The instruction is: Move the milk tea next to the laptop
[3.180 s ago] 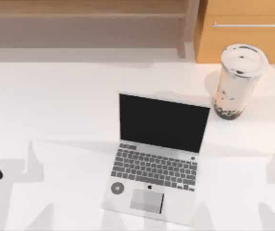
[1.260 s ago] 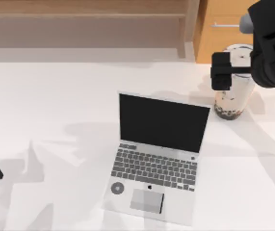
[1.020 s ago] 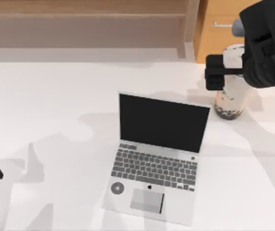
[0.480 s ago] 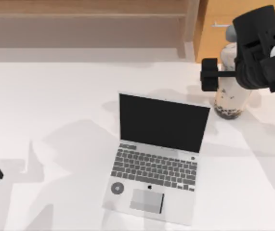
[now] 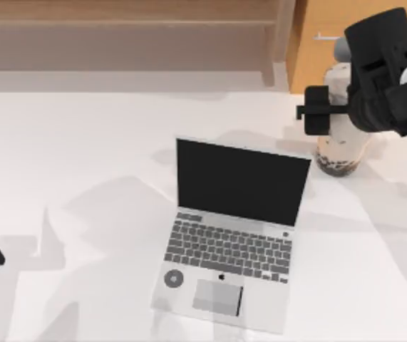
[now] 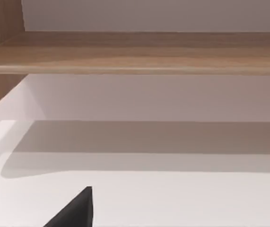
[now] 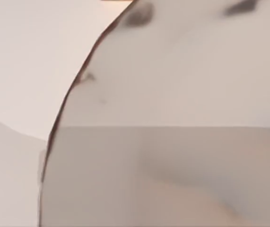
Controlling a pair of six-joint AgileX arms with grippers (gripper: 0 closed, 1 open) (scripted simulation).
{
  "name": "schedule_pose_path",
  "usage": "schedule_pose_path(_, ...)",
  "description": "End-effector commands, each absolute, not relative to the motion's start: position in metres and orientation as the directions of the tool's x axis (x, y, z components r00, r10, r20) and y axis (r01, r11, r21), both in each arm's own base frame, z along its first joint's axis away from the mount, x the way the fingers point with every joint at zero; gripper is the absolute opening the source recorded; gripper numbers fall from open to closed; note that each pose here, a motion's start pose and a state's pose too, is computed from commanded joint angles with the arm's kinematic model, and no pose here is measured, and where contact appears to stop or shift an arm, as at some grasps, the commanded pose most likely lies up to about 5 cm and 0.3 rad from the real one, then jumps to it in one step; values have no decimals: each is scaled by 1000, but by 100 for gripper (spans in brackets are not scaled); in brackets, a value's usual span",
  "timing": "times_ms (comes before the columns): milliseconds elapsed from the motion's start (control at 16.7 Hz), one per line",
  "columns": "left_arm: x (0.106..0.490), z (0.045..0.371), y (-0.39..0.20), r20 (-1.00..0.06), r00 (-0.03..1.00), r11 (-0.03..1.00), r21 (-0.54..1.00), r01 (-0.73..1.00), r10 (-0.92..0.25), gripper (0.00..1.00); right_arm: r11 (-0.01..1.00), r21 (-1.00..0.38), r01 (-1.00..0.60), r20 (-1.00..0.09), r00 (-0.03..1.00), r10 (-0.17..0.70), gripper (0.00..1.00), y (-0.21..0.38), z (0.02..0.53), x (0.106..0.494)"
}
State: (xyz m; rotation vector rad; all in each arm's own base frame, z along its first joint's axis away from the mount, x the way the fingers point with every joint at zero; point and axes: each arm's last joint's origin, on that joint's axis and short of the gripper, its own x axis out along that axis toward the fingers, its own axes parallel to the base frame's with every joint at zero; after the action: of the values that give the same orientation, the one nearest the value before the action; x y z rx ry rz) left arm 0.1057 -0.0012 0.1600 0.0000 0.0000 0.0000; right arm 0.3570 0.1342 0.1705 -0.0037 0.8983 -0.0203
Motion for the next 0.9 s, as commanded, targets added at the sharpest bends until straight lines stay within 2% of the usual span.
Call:
schedule_pose_path(300,106,160,-1,0,1000,1000,0,0,0,100,1000,-12,16,-782,623,-19,2,134,170,357)
schedule_pose_path(900,106,160,-1,0,1000,1000,0,0,0,100,1000,-8,15,-778,629,-16,0,135,174,357)
